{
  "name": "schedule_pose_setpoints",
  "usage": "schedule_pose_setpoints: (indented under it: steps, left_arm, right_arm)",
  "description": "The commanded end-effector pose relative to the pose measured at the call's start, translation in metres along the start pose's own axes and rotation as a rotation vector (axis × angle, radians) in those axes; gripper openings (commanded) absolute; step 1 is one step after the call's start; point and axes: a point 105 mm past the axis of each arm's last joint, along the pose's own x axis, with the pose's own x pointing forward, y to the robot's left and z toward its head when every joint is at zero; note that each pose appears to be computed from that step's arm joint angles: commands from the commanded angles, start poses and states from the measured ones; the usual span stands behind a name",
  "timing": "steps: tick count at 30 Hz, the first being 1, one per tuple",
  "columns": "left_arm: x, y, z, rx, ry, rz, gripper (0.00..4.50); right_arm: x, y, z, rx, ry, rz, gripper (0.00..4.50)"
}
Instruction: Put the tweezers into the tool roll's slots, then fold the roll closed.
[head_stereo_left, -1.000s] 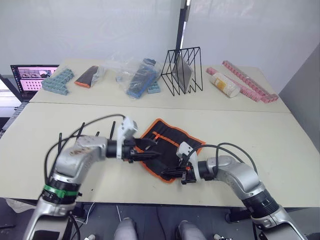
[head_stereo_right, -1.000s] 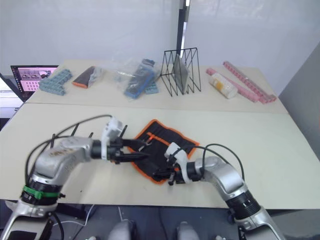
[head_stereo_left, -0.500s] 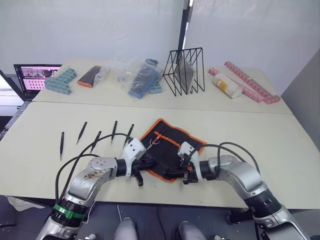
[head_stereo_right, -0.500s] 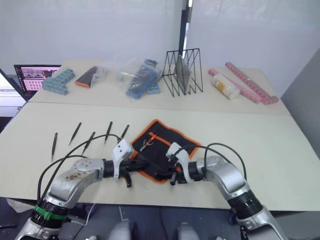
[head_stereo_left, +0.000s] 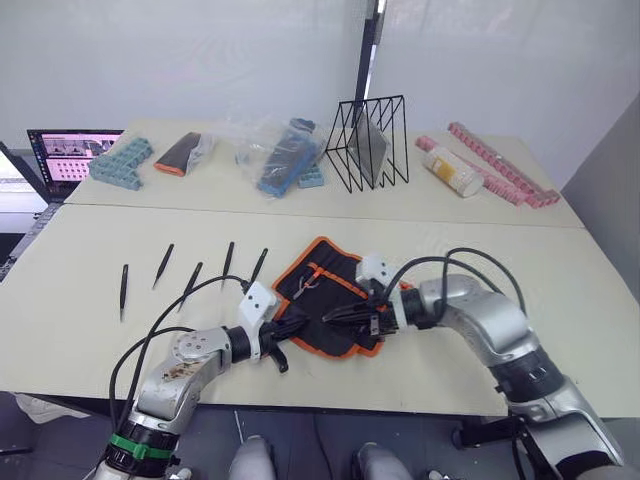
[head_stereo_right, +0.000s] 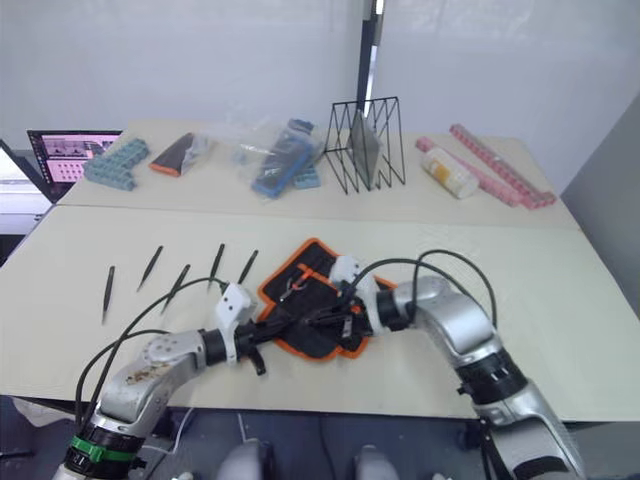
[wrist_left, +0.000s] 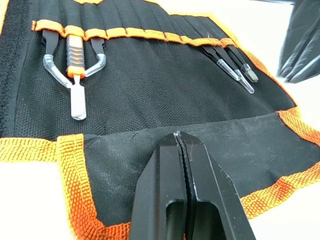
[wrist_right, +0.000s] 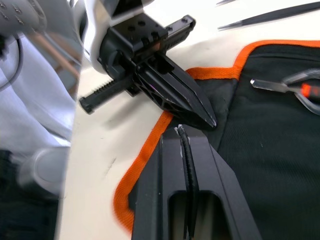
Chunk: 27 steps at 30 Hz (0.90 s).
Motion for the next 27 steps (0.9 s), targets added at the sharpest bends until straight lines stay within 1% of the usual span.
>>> schedule_pose_setpoints:
  steps: [1, 2, 4, 7, 10, 14, 17, 18, 21, 24, 27]
  left_arm:
    - [0.001, 0.007, -0.005, 0.026, 0.037, 0.063, 0.03]
    - [0.002, 0.007, -0.003, 0.027, 0.031, 0.074, 0.03]
    - [0.005, 0.004, -0.001, 0.017, 0.018, 0.077, 0.03]
    - [0.007, 0.001, -0.005, 0.004, 0.023, 0.091, 0.03]
    - [0.010, 0.000, -0.008, -0.019, 0.026, 0.113, 0.03]
    - [0.014, -0.003, -0.007, -0.038, 0.018, 0.112, 0.03]
    - [0.014, -0.004, -0.008, -0.043, 0.021, 0.110, 0.03]
    - [0.014, -0.005, -0.008, -0.045, 0.023, 0.108, 0.03]
    - [0.013, -0.008, -0.007, -0.048, 0.020, 0.087, 0.03]
    - [0.011, -0.011, -0.004, -0.046, 0.008, 0.061, 0.03]
    - [0.008, -0.015, 0.005, -0.037, -0.020, 0.019, 0.03]
  right_arm:
    - [0.013, -0.004, -0.015, -0.061, -0.042, -0.026, 0.00]
    - [0.016, -0.002, -0.019, -0.058, -0.051, -0.007, 0.00]
    - [0.019, 0.003, -0.032, -0.030, -0.063, 0.077, 0.00]
    - [0.012, 0.013, -0.043, 0.033, -0.085, 0.189, 0.00]
    - [0.003, 0.017, -0.049, 0.055, -0.096, 0.245, 0.00]
    - [-0.007, 0.027, -0.072, 0.005, 0.025, 0.309, 0.00]
    - [-0.013, 0.029, -0.088, -0.058, 0.128, 0.320, 0.00]
    - [-0.015, 0.028, -0.090, -0.074, 0.138, 0.314, 0.00]
    - [-0.020, 0.025, -0.083, -0.122, 0.132, 0.290, 0.00]
    - [-0.028, 0.024, -0.071, -0.153, 0.113, 0.273, 0.00]
    - [-0.045, 0.023, -0.045, -0.153, 0.033, 0.260, 0.00]
